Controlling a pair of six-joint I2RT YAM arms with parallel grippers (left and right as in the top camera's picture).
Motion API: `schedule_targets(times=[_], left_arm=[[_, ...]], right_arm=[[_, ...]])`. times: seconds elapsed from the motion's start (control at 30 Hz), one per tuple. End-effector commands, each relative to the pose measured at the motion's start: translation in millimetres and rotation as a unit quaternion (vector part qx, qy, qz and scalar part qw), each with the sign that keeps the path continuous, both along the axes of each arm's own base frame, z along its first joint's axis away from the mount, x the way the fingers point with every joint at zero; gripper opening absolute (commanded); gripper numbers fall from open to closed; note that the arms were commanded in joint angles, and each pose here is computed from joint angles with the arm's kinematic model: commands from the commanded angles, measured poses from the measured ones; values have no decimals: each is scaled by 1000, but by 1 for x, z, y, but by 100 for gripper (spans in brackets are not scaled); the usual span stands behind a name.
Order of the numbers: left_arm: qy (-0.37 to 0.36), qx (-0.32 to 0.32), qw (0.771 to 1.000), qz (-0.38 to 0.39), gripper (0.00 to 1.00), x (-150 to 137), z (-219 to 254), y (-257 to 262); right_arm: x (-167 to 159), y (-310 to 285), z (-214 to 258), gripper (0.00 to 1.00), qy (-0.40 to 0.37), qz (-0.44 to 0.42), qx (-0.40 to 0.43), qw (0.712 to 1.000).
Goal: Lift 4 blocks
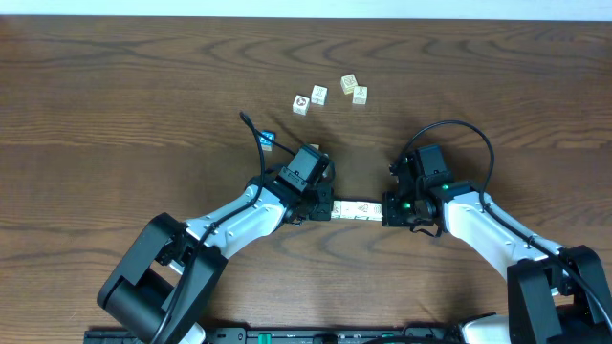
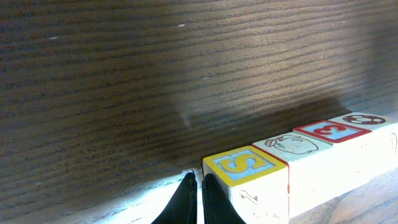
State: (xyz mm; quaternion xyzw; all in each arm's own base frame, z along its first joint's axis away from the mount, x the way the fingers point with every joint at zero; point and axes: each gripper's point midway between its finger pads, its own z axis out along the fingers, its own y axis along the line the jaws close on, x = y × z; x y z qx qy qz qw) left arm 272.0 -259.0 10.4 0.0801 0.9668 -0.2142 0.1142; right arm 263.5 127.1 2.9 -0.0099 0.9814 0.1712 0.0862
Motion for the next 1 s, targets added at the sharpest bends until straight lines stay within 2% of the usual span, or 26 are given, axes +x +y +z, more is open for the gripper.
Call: schedule_targets(times=[0.0, 0.97], left_arm=[[27, -40, 999, -24, 7, -14, 3, -18], [29, -44, 998, -27, 7, -16, 3, -19]], right_arm=[[-11, 32, 8, 1, 25, 20, 77, 997], [-12, 36, 10, 1, 34, 8, 90, 995]])
